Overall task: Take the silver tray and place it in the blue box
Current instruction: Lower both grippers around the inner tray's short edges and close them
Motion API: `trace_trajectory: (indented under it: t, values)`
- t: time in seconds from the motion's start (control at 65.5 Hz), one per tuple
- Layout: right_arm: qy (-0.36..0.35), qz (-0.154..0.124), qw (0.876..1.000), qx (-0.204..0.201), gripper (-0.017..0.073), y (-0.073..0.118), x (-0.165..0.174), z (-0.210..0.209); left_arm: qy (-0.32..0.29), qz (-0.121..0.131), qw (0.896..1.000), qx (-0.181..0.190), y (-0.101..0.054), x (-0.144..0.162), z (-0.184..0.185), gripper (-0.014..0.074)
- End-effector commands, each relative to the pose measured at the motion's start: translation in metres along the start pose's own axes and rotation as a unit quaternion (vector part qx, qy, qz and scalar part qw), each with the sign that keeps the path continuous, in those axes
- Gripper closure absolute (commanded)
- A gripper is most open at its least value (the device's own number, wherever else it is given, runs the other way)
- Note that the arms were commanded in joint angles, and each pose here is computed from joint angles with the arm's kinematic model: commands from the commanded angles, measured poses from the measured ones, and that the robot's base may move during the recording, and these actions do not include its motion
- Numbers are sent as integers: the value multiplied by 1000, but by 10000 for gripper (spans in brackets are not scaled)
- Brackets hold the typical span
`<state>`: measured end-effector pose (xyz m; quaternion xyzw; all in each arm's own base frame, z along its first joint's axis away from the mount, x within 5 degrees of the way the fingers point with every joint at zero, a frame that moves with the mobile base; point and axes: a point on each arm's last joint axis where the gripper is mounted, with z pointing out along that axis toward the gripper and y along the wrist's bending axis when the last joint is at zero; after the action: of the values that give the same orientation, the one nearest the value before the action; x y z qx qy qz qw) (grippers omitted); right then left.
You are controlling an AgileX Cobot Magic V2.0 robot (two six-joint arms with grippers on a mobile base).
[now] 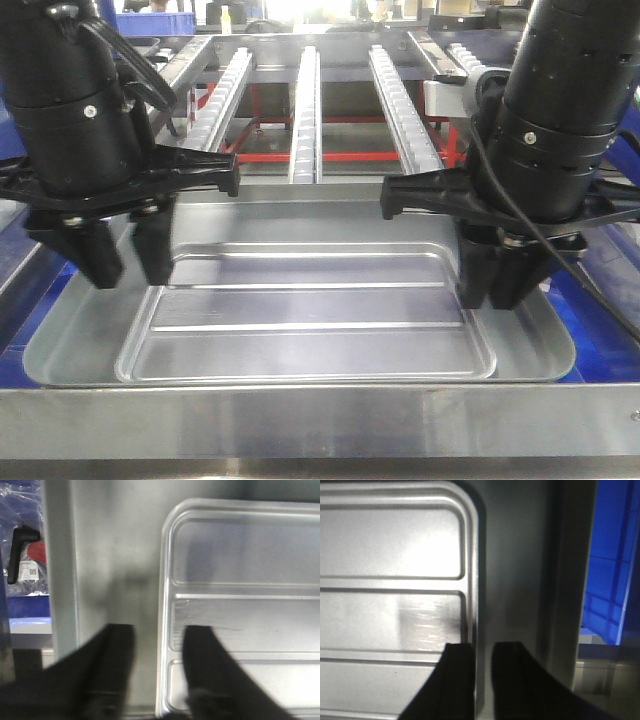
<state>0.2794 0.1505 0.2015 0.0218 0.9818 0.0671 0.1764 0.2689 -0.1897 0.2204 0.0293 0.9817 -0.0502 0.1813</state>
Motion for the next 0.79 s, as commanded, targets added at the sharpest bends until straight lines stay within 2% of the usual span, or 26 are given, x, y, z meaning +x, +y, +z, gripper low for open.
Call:
trace_trajectory:
  t: [0.0, 0.366, 0.778]
  values:
    - [-41, 0, 999, -24, 183, 5, -11, -18, -23, -4, 1000, 18, -4, -6, -18, 245]
    - [-38, 0, 999, -22, 177, 5, -11, -11, -3, -1, 1000, 4, -5, -4, -2, 316]
    - [-45, -1, 999, -28, 177, 7, -13, -10, 6, -1, 1000, 2, -7, -4, 11, 320]
